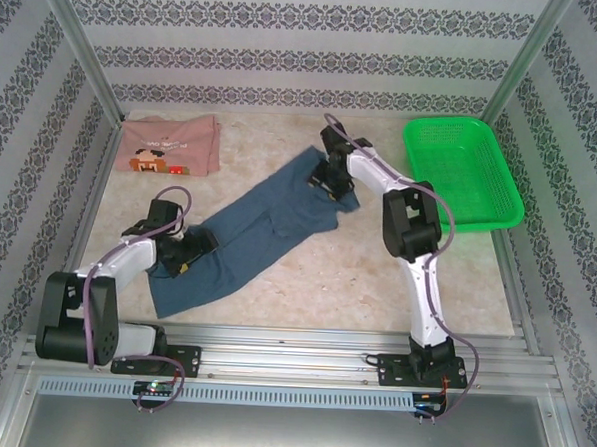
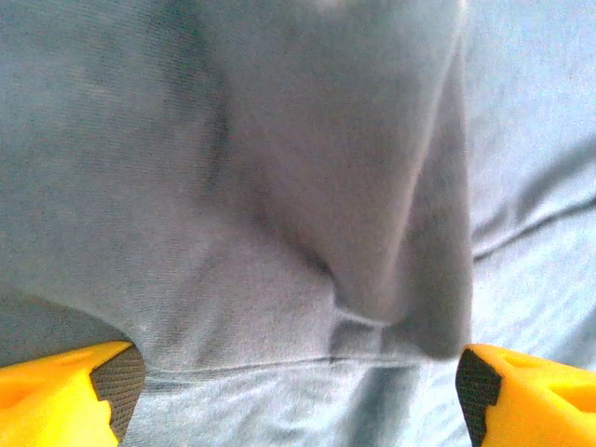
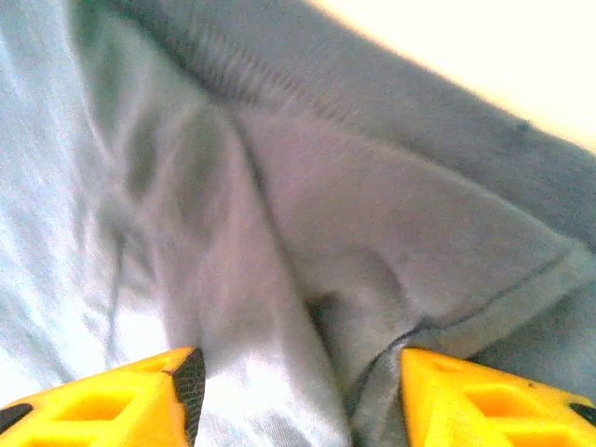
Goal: Fold and stack the t-shirts
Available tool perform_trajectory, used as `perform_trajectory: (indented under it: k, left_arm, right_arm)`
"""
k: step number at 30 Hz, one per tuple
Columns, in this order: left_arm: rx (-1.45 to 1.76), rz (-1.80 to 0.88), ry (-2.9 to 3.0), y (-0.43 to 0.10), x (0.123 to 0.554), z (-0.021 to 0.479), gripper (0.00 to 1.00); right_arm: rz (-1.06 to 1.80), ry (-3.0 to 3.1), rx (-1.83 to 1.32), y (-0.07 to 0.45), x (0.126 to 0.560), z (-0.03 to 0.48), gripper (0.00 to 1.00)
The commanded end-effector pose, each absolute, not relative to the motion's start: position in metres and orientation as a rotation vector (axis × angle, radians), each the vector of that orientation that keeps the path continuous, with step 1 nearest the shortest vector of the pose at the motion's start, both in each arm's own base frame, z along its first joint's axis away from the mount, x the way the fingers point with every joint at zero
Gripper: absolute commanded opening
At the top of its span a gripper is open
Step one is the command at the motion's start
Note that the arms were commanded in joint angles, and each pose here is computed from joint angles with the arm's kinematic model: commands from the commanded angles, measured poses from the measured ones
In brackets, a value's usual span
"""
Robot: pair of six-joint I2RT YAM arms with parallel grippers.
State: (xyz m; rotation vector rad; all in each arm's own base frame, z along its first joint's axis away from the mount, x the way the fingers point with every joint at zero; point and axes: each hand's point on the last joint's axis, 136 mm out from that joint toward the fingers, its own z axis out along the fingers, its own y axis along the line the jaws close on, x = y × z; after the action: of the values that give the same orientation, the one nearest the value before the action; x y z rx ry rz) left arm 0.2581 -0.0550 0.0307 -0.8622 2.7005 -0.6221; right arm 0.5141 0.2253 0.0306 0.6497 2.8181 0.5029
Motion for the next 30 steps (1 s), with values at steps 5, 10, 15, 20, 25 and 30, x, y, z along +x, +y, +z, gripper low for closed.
perform_trajectory:
  k: [5, 10, 15, 20, 25, 30]
  left_arm:
    - [-1.147, -0.89, 2.838, -0.099, 0.192, 0.012, 0.89]
    - [-0.982, -1.149, 2.72, -0.138, 0.232, 0.073, 0.91]
    - [-0.792, -1.054, 2.643, -0.126, 0.25, 0.132, 0.95]
    - [-0.66, -0.819, 2.705, -0.103, 0.278, 0.126, 0.95]
    - [-0.565, -0.632, 2.806, -0.086, 0.302, 0.096, 0.87]
    - [-0.558, -0.57, 2.826, -0.077, 0.301, 0.085, 0.86]
  right_arm:
    - [0.728, 2.668, 0.507, 0.227, 0.602, 0.05, 0.62]
    - [0.866, 2.44, 0.315, 0.235, 0.617, 0.162, 0.63]
    - [0.818, 2.492, 0.174, 0.246, 0.543, 0.223, 0.71]
    - [0.834, 2.569, 0.222, 0.28, 0.455, 0.19, 0.71]
    - [0.92, 2.623, 0.378, 0.32, 0.404, 0.12, 0.69]
    - [0.786, 2.735, 0.411, 0.331, 0.396, 0.062, 0.64]
